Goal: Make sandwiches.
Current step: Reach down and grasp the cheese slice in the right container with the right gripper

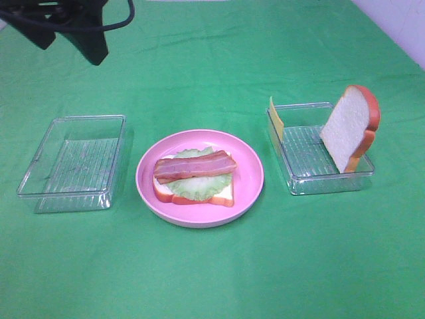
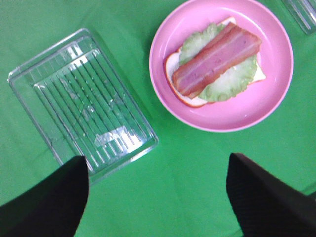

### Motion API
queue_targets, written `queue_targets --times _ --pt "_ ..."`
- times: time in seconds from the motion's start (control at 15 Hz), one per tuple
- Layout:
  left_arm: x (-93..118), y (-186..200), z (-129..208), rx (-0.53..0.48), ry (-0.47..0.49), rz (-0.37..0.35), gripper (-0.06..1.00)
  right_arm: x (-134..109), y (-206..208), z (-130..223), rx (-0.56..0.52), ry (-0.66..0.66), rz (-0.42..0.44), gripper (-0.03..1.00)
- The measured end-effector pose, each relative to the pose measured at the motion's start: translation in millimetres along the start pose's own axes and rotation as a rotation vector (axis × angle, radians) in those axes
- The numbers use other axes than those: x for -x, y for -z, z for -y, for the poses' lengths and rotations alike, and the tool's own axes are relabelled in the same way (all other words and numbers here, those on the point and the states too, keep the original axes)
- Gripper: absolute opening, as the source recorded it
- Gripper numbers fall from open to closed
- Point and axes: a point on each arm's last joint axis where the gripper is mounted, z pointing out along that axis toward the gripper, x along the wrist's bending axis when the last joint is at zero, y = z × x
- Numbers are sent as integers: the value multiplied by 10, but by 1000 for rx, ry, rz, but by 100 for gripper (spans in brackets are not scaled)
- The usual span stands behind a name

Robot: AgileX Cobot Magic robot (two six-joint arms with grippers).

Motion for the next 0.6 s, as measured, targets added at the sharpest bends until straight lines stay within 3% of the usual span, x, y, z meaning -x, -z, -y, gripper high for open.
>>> queue_targets --times 0.27,0.4,0.47,0.6 --pt "9 216 640 -38 1 -1 73 -1 0 0 0 0 -1 69" --pt "10 206 1059 -89 3 -1 73 -2 0 0 0 -1 -3 69" --pt "11 211 1443 -112 3 -1 73 -2 0 0 0 -1 -3 69" --pt "0 210 1782 -106 -3 -14 73 -2 0 0 0 -1 -3 69"
